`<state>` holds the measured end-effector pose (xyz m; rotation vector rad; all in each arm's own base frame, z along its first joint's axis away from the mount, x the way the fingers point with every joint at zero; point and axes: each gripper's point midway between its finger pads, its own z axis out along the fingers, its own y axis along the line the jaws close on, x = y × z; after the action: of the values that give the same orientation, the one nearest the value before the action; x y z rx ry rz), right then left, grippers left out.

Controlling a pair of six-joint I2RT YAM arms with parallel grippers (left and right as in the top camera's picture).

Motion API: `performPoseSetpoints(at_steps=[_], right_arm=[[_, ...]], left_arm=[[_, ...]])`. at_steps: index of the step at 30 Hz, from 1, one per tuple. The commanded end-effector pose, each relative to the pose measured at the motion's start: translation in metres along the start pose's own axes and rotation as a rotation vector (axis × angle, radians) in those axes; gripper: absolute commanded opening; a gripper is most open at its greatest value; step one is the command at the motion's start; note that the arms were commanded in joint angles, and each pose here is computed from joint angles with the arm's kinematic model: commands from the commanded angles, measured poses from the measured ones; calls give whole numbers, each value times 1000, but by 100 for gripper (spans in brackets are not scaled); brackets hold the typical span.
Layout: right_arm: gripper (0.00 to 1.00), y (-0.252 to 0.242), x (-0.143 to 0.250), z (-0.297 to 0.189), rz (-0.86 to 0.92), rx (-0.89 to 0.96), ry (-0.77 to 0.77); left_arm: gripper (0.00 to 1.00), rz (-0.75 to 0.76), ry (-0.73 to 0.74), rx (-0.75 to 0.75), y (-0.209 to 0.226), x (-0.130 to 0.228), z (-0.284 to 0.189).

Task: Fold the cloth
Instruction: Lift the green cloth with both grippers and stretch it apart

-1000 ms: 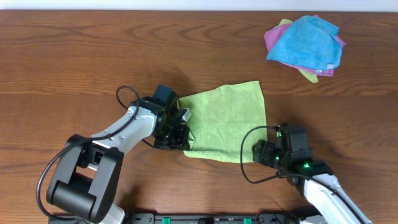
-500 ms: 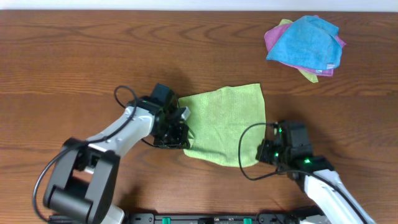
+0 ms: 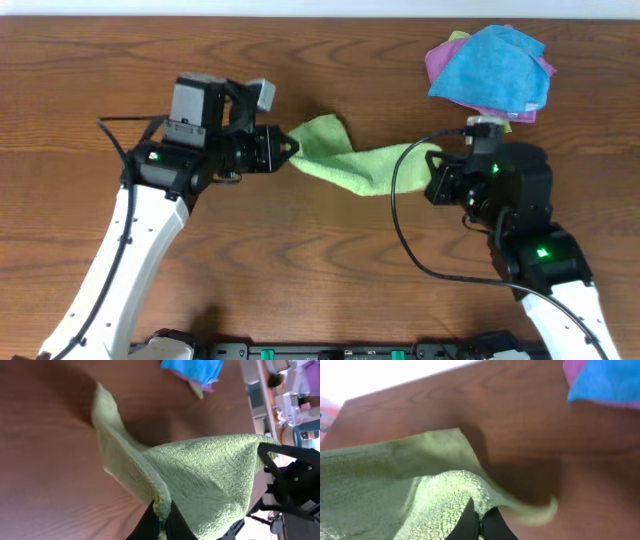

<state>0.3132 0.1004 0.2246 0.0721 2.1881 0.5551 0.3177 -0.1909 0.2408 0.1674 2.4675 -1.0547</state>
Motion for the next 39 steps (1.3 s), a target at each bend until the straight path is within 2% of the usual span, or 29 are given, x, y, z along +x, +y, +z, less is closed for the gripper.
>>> performPoseSetpoints(at_steps=[1,8,17,20,25,30,39], right_arm=[[1,1,-30,-10,-42,38,-94],[1,-8,-43,13,-44,52,-121],[1,-29,-84,81,-77,84,-148],[1,-32,-108,97,-106,97,-155],[1,-25,-132,98,-139,99,-159],[1,-33,-105,99,-117,127,-45],[1,-50,-21,89,-112,159,296]], left_arm=[[5,0,-54,18,-10,-18,-9],[6,3,-142,27,-7,-47,-1],[5,-39,-263,54,33,-107,46],[5,-56,-295,47,47,-127,42],[6,-28,-332,89,40,-151,19],[6,-25,-245,75,42,-133,20],[6,-28,56,-19,67,-52,29]])
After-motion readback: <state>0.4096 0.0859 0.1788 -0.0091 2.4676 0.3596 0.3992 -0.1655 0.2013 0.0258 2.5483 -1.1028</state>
